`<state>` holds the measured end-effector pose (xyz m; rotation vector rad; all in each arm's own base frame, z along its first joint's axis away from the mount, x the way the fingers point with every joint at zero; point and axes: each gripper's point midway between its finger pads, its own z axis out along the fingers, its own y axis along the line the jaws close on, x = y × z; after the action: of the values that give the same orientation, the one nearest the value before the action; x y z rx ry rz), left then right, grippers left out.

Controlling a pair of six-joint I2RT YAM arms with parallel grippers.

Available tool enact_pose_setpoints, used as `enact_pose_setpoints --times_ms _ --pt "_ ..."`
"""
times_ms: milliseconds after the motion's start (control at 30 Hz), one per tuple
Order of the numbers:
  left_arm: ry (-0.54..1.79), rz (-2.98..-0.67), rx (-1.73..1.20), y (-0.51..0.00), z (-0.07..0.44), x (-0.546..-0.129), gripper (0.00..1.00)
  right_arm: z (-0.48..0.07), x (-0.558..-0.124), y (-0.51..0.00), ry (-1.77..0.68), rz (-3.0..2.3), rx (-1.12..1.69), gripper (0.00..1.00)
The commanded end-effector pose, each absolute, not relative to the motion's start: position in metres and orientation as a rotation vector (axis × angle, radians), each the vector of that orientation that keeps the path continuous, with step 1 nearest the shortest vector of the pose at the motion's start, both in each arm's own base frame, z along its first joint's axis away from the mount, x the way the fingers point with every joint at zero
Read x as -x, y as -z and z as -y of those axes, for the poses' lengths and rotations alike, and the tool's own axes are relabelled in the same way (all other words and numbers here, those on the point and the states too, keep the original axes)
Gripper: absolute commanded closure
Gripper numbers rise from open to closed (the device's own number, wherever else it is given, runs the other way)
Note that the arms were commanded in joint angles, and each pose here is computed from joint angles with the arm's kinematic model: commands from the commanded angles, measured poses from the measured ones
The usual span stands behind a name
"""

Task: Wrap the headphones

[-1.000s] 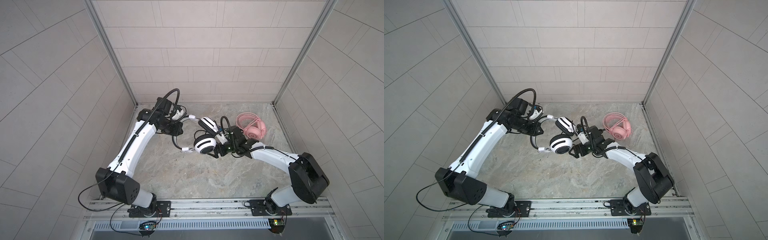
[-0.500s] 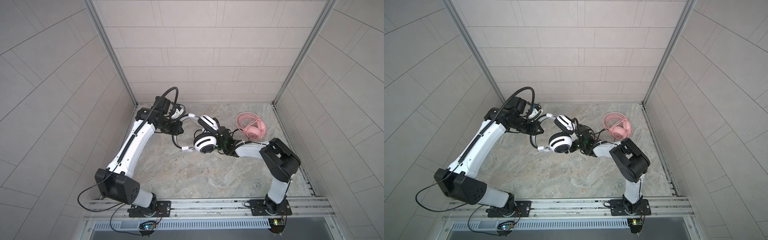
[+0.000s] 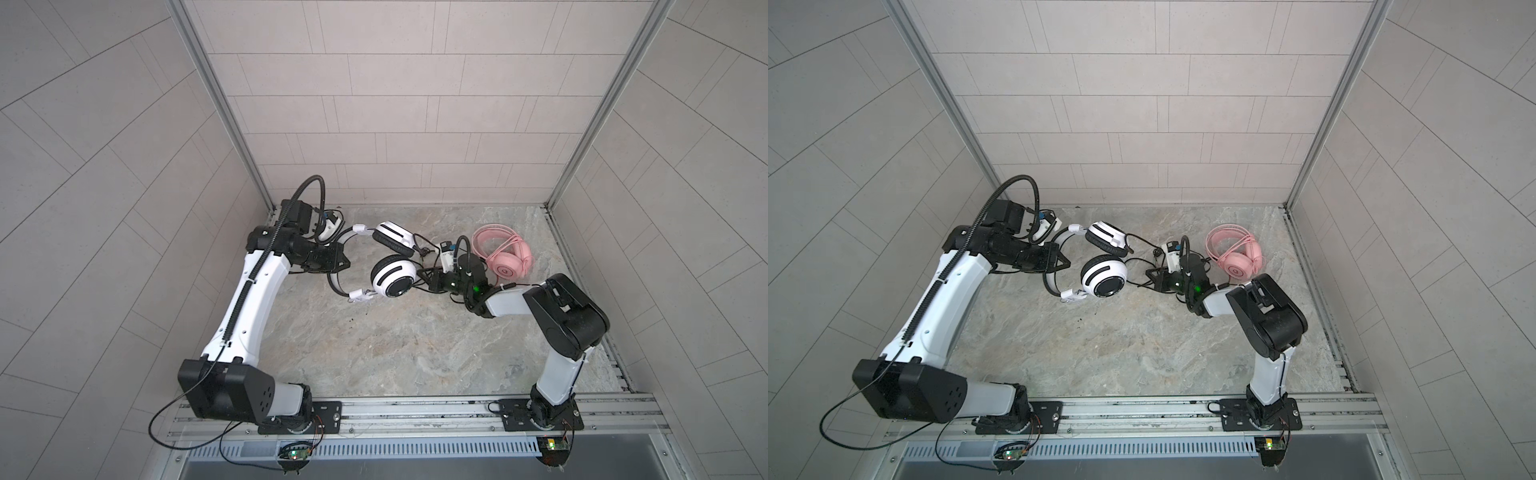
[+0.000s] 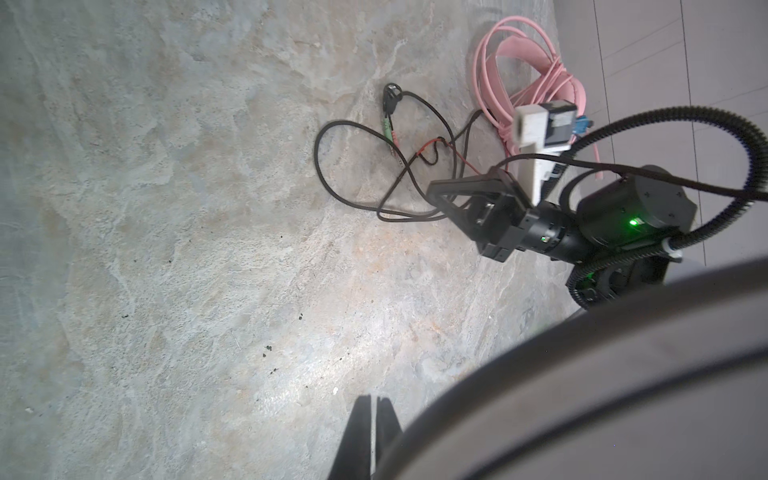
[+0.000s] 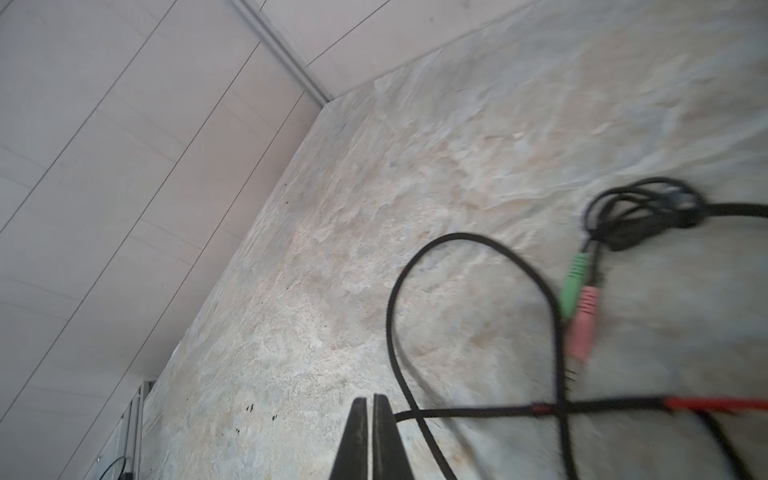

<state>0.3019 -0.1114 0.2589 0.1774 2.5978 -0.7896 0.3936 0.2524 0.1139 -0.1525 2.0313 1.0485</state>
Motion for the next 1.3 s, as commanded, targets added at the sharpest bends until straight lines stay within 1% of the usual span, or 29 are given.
enact_pose_setpoints --times_ms 0,100,200,333,467,600,733,900,933,1000,1133,1267 --pt "0.875 -2.501 -0.108 -0.278 0.109 -0.308 1.00 -0.215 -0.392 -0.132 -0.960 -2.005 0.059 1.00" --pt "0.870 -2.492 -0.006 -0.278 0.092 -0.314 1.00 -0.178 -0.380 -0.120 -0.885 -2.054 -0.041 1.00" --pt "0.922 -2.446 0.081 -0.281 0.080 -0.322 1.00 -0.153 -0.363 -0.104 -0.807 -2.132 -0.076 1.00" --pt "0.920 -2.405 0.193 -0.282 0.061 -0.330 1.00 -0.125 -0.341 -0.096 -0.705 -2.183 -0.131 1.00" --pt "0.908 -2.373 0.264 -0.282 0.047 -0.332 1.00 -0.100 -0.323 -0.100 -0.625 -2.184 -0.176 1.00" --pt "0.903 -2.331 0.300 -0.285 0.044 -0.335 1.00 -0.095 -0.312 -0.115 -0.562 -2.198 -0.105 1.00" --pt "0.899 -2.286 0.303 -0.298 0.048 -0.337 1.00 -0.107 -0.305 -0.121 -0.530 -2.243 -0.011 1.00" --pt "0.832 -2.260 0.293 -0.304 0.064 -0.338 1.00 -0.152 -0.299 -0.126 -0.427 -2.302 0.204 1.00" --pt "0.819 -2.258 0.292 -0.304 0.067 -0.339 1.00 -0.167 -0.301 -0.135 -0.417 -2.293 0.257 1.00" --pt "0.772 -2.263 0.309 -0.304 0.068 -0.341 1.00 -0.189 -0.297 -0.138 -0.386 -2.319 0.361 1.00" --pt "0.704 -2.261 0.404 -0.305 0.061 -0.347 1.00 -0.216 -0.286 -0.144 -0.313 -2.390 0.530 1.00" --pt "0.664 -2.228 0.524 -0.306 0.053 -0.358 1.00 -0.226 -0.267 -0.148 -0.234 -2.462 0.684 1.00"
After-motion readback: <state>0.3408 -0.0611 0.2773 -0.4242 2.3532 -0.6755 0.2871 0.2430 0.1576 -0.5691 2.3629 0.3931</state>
